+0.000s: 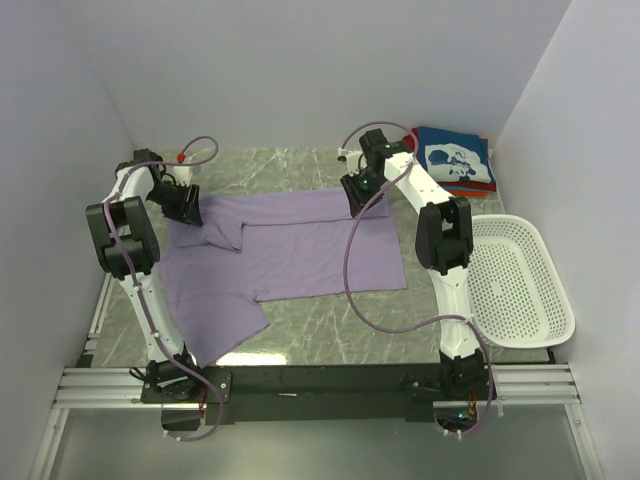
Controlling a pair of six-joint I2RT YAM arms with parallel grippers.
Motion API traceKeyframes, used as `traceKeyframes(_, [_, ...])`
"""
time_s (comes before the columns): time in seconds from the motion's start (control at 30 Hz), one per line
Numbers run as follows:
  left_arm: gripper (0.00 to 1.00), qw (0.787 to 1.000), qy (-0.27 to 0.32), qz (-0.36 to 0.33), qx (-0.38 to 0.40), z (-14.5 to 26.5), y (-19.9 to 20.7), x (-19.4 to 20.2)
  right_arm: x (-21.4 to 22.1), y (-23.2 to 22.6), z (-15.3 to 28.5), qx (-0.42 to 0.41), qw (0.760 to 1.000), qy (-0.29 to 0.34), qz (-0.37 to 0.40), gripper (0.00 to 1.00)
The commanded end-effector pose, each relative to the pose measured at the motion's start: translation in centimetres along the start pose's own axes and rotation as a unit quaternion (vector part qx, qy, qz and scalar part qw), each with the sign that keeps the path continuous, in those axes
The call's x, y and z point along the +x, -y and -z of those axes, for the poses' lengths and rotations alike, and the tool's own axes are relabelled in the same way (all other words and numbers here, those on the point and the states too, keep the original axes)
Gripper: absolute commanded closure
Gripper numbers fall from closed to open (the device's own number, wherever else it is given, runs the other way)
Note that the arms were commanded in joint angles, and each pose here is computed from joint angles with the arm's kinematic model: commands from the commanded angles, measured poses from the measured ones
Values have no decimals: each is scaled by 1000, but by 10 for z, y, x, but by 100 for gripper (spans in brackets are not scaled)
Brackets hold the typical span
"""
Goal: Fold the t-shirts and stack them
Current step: Fold the tshirt
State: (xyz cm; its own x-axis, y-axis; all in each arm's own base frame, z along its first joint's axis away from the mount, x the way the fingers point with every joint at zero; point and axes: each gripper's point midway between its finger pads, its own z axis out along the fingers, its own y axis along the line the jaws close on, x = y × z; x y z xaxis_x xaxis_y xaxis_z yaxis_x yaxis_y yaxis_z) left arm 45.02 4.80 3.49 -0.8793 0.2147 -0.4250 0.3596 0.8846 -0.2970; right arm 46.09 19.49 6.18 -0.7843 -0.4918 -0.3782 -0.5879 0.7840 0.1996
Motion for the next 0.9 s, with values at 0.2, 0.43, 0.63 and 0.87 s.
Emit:
traceKeyframes(0.2, [71, 999, 28, -26, 24, 9, 13, -16, -8, 0, 20, 14, 1000, 18, 13, 56])
traceKeyframes(0.43, [99, 995, 55, -71, 46, 46, 45, -9, -4, 5, 19, 18, 1000, 13, 11, 56])
traceKeyframes(0.63, [99, 990, 4, -127, 64, 62, 63, 38, 0, 7, 21, 21, 1000, 11, 12, 57])
traceKeyframes(0.87, [95, 984, -68, -159, 48, 69, 46, 94, 9, 12, 22, 28, 999, -2, 16, 57])
